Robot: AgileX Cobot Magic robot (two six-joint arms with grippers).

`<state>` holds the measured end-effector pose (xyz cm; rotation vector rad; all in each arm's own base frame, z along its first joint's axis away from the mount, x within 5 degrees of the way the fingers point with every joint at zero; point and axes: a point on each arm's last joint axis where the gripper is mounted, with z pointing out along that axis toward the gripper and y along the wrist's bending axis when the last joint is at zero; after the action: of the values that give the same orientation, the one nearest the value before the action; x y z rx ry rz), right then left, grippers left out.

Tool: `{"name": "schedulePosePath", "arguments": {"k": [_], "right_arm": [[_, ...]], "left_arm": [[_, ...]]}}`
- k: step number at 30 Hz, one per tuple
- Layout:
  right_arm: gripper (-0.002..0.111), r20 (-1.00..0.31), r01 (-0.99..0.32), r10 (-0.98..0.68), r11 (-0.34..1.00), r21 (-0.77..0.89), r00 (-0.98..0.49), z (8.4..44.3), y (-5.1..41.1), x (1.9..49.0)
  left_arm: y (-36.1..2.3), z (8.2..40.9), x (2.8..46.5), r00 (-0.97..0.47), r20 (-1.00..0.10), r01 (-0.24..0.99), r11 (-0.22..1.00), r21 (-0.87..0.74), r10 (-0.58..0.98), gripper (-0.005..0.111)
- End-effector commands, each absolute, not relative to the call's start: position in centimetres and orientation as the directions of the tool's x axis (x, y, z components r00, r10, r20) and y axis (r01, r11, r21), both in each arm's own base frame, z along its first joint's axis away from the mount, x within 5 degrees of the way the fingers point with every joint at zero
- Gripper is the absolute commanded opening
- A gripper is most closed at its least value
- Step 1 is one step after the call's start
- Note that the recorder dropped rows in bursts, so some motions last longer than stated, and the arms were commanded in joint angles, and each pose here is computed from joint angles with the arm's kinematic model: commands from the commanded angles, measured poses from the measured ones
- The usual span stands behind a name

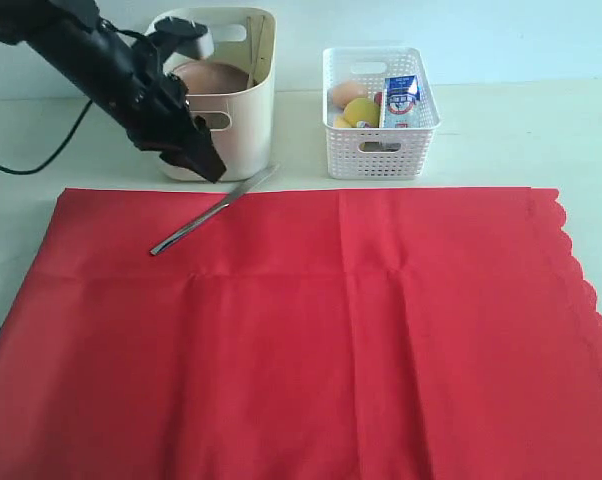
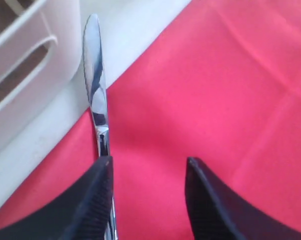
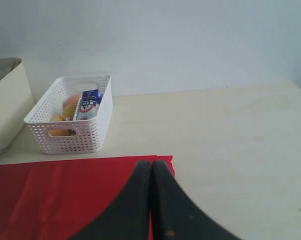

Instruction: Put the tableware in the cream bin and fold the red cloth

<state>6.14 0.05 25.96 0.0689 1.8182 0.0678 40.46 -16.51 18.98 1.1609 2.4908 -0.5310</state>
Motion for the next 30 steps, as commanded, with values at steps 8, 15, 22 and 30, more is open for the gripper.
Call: {"name": "schedulePosePath", "arguments": {"k": [8,15,22,30], "right_arm": [[0.000,-0.968,0.012,0.074,0.997,0.073,-0.240,26.0,0.0,6.2],[0.000,-0.967,0.012,0.074,0.997,0.073,-0.242,26.0,0.0,6.2],[0.000,-0.967,0.012,0.074,0.997,0.073,-0.242,26.0,0.0,6.2],[0.000,-0.967,0.012,0.074,0.997,0.073,-0.242,26.0,0.0,6.2]], "left_arm": [[-18.6,13.1,41.0,-0.678,-0.341,0.720,0.682,-0.130,0.651,0.046],[-18.3,11.5,41.6,-0.731,-0.320,0.650,0.757,-0.059,0.603,0.046],[-18.3,12.2,41.0,-0.742,-0.273,0.652,0.753,-0.084,0.612,0.043],[-18.0,16.5,40.5,-0.716,-0.330,0.666,0.744,-0.057,0.615,0.042]]}}
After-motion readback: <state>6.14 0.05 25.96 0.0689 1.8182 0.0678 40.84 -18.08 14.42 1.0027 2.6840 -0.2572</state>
